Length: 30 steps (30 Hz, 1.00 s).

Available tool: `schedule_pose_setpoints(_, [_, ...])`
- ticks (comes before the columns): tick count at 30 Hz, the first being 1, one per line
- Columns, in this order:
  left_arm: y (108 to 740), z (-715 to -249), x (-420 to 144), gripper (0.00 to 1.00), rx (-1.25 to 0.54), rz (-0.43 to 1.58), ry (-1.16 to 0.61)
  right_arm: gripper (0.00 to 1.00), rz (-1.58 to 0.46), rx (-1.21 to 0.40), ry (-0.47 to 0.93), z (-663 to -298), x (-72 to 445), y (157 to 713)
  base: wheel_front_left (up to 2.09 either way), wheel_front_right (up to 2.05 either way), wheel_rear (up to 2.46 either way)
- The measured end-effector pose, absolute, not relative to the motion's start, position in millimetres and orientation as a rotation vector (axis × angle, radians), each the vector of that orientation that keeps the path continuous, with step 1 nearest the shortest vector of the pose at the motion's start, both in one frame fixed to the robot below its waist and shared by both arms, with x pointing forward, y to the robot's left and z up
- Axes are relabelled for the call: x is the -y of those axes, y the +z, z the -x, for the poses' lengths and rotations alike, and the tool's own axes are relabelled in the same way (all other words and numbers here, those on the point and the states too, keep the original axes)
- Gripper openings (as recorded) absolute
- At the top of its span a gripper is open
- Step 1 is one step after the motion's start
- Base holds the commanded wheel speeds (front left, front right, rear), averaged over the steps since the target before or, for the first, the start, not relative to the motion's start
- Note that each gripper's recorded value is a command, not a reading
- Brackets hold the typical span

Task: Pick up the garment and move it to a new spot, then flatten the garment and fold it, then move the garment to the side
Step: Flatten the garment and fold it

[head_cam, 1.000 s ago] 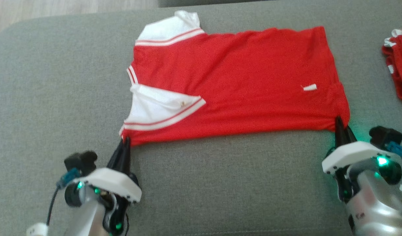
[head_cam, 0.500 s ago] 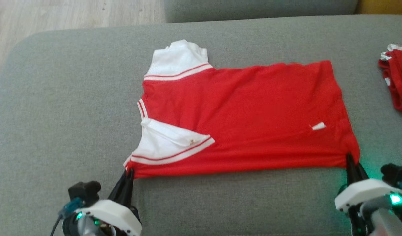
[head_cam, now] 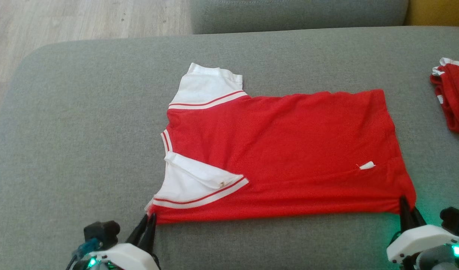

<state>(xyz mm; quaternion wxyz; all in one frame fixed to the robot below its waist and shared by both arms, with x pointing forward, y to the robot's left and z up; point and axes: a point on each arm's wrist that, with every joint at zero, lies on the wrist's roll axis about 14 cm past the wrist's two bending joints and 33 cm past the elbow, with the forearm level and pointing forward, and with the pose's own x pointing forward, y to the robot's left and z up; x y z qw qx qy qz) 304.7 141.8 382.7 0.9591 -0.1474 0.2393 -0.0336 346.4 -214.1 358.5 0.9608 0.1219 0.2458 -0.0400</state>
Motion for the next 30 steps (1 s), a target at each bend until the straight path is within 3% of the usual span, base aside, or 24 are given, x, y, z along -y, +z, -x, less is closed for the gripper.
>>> schedule_pose_setpoints(1, [383, -304, -142, 0.27, -0.487, 0.299, -0.067, 0.31, -0.248, -0.500, -0.083, -346, 214, 359, 0.00, 0.00, 0.00])
schedule_pose_setpoints(2, [382, -304, -143, 0.57, -0.488, 0.297, -0.061, 0.54, -0.247, -0.497, -0.084, -345, 214, 360, 0.00, 0.00, 0.00])
schedule_pose_setpoints(3, [381, -304, -145, 0.94, -0.494, 0.293, -0.054, 1.00, -0.249, -0.499, -0.090, -345, 215, 360, 0.00, 0.00, 0.00])
schedule_pose_setpoints(4, [380, -304, -147, 1.00, -0.498, 0.281, -0.047, 1.00, -0.242, -0.497, -0.095, -345, 218, 361, 0.00, 0.00, 0.00])
schedule_pose_setpoints(14, [423, -337, -161, 1.00, -0.351, 0.175, -0.023, 1.00, -0.175, -0.352, -0.129, -359, 234, 400, 0.00, 0.00, 0.00])
schedule_pose_setpoints(17, [450, -379, -159, 1.00, -0.286, 0.131, -0.089, 1.00, -0.153, -0.320, -0.117, -368, 231, 407, 0.00, 0.00, 0.00])
schedule_pose_setpoints(20, [495, -457, -141, 1.00, -0.226, 0.040, -0.232, 1.00, -0.118, -0.311, -0.083, -383, 222, 406, 0.00, 0.00, 0.00])
schedule_pose_setpoints(25, [493, -526, -116, 1.00, -0.370, -0.029, -0.362, 1.00, -0.097, -0.260, -0.060, -410, 216, 417, 0.00, 0.00, 0.00])
schedule_pose_setpoints(30, [463, -569, -110, 1.00, -0.519, -0.093, -0.390, 1.00, -0.101, -0.269, -0.080, -413, 223, 411, 0.00, 0.00, 0.00])
